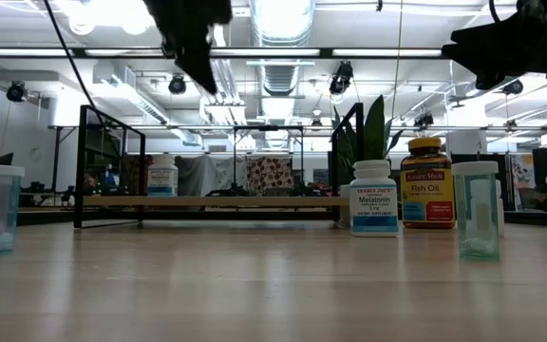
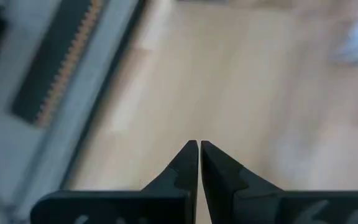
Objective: Pick and place medicine bottles onto shelf by color
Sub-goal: Put the left pink medicine bottle on the shelf
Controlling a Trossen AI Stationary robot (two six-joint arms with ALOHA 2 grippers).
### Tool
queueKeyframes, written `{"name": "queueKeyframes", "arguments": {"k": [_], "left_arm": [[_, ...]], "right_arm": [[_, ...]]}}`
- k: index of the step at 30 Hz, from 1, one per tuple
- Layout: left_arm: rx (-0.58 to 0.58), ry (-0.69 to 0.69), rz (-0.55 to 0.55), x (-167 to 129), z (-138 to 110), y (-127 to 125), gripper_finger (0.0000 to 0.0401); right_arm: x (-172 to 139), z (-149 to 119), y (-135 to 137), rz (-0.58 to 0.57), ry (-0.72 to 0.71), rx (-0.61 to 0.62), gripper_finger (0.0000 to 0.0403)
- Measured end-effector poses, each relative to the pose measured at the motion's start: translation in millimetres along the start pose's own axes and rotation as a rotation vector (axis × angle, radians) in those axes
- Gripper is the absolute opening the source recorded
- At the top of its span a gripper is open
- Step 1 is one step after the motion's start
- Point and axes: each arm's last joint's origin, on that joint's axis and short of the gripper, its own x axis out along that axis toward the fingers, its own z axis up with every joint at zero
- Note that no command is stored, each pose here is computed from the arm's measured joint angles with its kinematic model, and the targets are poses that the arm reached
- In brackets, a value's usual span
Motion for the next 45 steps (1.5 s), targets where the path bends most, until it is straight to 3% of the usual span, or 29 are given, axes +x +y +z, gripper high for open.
{"name": "queueKeyframes", "arguments": {"k": [3, 6, 11, 15, 19, 25, 28, 45], "left_arm": [[-0.072, 0.027, -0.124, -13.6, -8.6, -32.2, 0.0001], [-0.151, 0.160, -0.171, -26.2, -28.7, -55.0, 0.0001], [-0.407, 0.392, -0.016, -39.6, -63.7, -66.3, 0.0002], [-0.503, 0.480, 0.043, -41.2, -84.9, -77.4, 0.0020], [-0.559, 0.560, 0.092, -33.4, -107.3, -84.9, 0.0070], [-0.628, 0.649, 0.249, -11.8, -143.4, -83.0, 0.0163], [-0.637, 0.687, 0.285, -3.4, -156.7, -81.6, 0.0190], [-0.681, 0.704, 0.220, 2.6, -167.1, -81.6, 0.0200]], "right_arm": [[0.0, 0.0, 0.0, 0.000, 0.000, 0.002, 0.0183], [0.0, -0.1, 0.0, 0.000, 0.001, 0.009, 0.0183], [0.0, -0.8, 0.1, 0.002, 0.008, 0.013, 0.0183], [0.0, -0.8, 0.1, 0.002, 0.008, 0.013, 0.0183], [0.0, -1.1, 0.1, 0.002, 0.012, 0.012, 0.0183], [-0.1, -2.5, 0.3, 0.004, 0.025, 0.012, 0.0183], [0.0, -2.5, 0.3, 0.003, 0.026, 0.012, 0.0183], [0.0, -2.9, 0.3, 0.004, 0.030, 0.011, 0.0183]]}}
